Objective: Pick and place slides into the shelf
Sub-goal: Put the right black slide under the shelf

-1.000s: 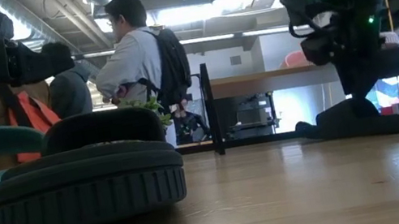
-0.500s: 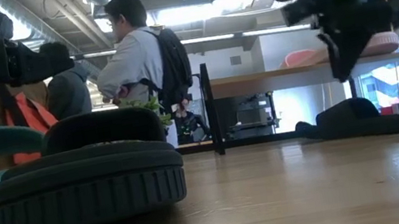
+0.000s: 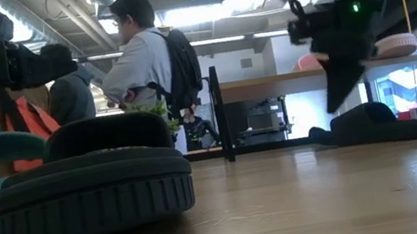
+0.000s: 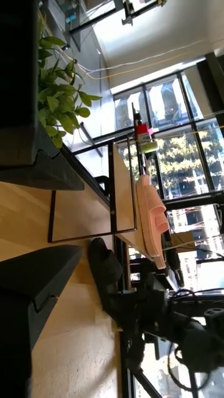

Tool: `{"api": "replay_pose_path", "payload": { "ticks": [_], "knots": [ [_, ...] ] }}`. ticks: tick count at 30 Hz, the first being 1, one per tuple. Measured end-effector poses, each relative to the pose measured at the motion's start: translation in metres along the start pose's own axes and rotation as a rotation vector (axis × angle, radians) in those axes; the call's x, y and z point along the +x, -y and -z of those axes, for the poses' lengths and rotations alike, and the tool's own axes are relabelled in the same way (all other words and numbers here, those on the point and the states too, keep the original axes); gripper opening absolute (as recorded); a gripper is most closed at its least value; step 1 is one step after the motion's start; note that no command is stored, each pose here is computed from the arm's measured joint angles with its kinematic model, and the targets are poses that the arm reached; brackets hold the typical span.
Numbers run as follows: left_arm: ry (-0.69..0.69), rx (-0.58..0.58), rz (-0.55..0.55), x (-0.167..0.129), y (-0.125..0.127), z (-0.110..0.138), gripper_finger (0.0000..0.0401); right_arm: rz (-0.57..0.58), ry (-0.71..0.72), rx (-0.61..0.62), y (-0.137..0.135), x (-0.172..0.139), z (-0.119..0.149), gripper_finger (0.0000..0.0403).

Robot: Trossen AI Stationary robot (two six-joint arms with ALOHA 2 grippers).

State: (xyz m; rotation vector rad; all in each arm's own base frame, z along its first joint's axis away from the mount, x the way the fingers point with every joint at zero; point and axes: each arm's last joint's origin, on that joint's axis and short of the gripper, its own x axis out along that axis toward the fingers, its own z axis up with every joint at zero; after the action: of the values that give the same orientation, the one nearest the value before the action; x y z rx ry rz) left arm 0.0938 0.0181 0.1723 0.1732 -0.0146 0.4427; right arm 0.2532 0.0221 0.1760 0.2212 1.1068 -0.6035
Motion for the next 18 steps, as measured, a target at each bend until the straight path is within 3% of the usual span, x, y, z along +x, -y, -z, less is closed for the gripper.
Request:
{"api": "replay_pose_path", "payload": {
  "ticks": [6, 18],
  "knots": [
    [0.0, 0.0, 0.0, 0.0, 0.0, 0.0, 0.0145, 0.097, -0.007, 0.127, 0.016, 0.018, 0.012, 0.0138],
    [0.0, 0.0, 0.0, 0.0, 0.0, 0.0, 0.0145, 0.269, 0.041, 0.155, 0.042, 0.037, 0.02, 0.0138]
  ]
}}
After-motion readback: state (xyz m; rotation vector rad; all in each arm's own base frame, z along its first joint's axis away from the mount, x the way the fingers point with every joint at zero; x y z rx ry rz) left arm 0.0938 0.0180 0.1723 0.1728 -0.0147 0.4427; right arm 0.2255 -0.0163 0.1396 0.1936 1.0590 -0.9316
